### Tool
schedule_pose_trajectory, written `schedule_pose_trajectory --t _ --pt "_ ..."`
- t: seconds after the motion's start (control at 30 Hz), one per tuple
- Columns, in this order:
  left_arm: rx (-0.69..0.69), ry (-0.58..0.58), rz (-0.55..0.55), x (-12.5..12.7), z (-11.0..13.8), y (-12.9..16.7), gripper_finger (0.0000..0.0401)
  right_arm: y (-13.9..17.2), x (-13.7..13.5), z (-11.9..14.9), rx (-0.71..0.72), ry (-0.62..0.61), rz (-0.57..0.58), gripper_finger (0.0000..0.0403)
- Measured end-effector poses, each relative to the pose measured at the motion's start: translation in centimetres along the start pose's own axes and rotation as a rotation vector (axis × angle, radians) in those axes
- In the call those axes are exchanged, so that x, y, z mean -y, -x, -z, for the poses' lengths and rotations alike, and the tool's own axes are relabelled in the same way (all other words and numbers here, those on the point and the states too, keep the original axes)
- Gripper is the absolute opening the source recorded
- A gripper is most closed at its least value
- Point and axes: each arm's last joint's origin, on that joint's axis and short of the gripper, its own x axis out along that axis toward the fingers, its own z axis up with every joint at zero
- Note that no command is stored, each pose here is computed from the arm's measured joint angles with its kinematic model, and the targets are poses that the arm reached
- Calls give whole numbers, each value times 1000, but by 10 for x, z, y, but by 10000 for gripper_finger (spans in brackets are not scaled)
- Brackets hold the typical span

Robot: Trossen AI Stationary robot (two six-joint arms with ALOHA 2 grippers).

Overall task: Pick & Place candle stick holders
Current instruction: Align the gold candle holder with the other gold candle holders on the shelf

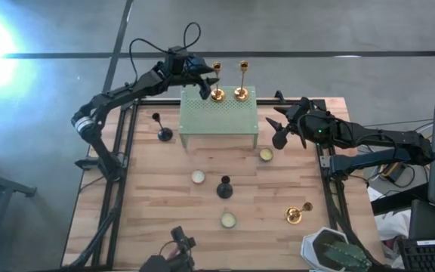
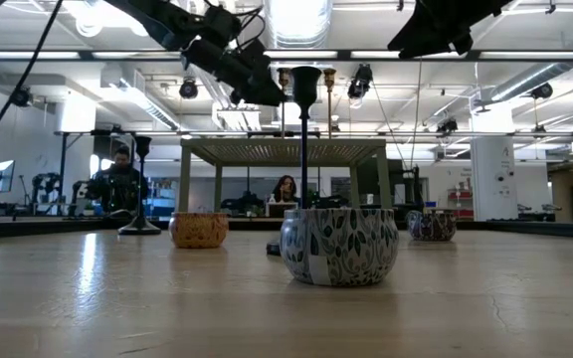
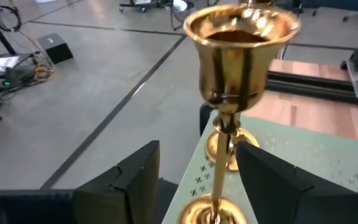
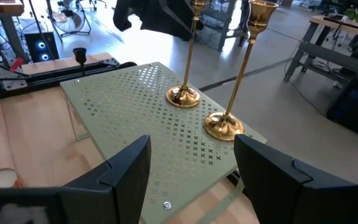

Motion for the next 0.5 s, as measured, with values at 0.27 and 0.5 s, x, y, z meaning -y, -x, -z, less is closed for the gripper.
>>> schedule_pose_trajectory --t 0.27,0.5 --pt "-55 -5 -22 8 -18 52 218 4 2 -1 9 1 -2 224" --pt "-94 10 18 22 -30 108 218 15 5 5 -54 89 -119 224"
